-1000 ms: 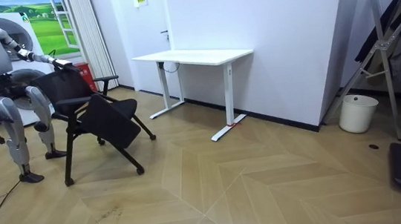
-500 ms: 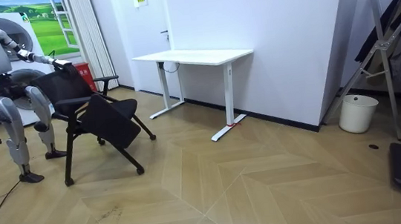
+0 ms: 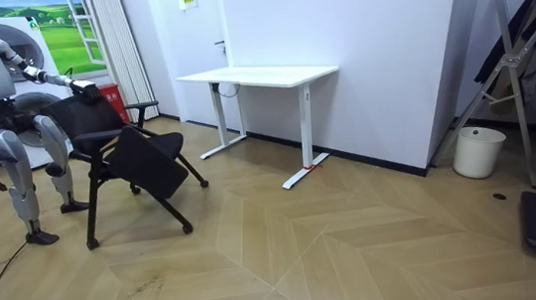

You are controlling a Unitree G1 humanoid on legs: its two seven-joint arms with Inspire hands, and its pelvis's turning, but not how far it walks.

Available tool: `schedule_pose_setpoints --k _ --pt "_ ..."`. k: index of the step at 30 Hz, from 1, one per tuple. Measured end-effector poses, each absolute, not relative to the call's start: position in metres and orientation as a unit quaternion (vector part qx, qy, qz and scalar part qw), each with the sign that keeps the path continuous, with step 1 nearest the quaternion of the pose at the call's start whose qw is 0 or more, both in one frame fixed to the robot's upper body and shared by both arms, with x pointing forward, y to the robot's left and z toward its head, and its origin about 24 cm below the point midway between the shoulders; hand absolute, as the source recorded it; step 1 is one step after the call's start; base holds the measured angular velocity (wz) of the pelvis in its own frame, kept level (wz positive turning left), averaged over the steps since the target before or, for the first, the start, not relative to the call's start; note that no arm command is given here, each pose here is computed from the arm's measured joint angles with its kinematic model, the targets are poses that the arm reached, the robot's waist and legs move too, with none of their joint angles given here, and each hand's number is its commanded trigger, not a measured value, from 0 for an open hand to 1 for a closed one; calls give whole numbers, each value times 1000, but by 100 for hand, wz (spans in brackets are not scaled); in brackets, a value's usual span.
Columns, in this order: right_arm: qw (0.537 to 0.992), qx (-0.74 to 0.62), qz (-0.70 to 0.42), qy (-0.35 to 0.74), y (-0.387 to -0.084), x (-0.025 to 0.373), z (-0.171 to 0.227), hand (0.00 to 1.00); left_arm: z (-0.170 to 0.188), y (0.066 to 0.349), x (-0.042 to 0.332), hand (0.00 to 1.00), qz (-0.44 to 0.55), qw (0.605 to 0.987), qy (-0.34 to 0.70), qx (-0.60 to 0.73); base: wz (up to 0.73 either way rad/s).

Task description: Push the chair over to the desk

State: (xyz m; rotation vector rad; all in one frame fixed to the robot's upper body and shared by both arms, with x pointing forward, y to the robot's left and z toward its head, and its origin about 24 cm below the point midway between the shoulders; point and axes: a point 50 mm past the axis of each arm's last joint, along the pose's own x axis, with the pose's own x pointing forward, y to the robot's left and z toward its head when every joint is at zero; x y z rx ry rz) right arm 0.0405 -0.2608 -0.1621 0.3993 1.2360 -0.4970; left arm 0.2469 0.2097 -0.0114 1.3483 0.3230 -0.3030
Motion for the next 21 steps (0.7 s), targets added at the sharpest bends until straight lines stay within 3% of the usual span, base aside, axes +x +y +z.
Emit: schedule_pose_setpoints --k 12,21 --pt "780 167 -209 566 -262 47 -160 0 -10 209 247 100 -138 759 145 619 0" --pt "814 -19 -151 561 -286 78 -147 0 -10 210 247 100 -138 759 134 622 0"
